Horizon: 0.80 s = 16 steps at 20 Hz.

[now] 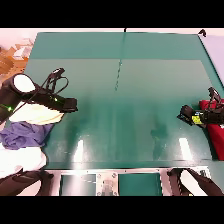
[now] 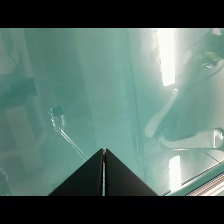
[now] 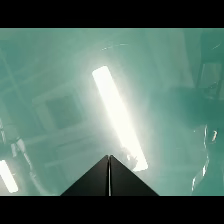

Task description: Fold the shirts.

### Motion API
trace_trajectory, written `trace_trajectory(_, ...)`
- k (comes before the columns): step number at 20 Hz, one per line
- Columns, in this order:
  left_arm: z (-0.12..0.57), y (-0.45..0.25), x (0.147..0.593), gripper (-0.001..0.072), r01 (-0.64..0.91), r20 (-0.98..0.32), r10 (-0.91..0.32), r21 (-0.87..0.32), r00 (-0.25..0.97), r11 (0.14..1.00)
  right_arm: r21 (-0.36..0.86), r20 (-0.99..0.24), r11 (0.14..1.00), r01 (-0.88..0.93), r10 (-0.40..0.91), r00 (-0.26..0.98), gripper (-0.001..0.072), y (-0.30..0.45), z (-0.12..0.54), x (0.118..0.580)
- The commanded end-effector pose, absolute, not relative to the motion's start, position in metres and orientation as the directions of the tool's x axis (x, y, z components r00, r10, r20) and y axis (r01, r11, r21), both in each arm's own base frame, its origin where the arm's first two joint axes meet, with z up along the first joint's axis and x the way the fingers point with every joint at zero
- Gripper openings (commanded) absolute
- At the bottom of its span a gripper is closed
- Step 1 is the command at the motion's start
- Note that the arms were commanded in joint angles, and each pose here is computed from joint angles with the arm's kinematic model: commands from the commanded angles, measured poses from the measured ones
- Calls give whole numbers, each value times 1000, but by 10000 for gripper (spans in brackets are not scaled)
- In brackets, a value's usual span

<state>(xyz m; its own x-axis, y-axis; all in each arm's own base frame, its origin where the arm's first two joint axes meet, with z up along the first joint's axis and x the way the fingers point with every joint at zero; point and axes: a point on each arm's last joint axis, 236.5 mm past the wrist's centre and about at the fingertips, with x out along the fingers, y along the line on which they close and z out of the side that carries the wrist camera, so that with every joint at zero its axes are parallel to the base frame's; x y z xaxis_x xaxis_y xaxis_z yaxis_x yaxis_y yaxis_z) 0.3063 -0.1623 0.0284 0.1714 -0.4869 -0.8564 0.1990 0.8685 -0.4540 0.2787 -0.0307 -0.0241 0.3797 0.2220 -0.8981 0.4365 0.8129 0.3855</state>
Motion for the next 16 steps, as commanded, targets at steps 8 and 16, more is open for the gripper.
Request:
trace_trajectory(8, 22, -149, 307, 26, 213, -884, -432, -395, 177, 894, 386, -898, 813, 436, 222, 380, 17, -30, -24, 279)
trace_trajectory(16, 7, -66, 338, 720, 217, -949, -81, -14, 305, 976, 386, -898, 813, 436, 222, 380, 17, -30, -24, 279)
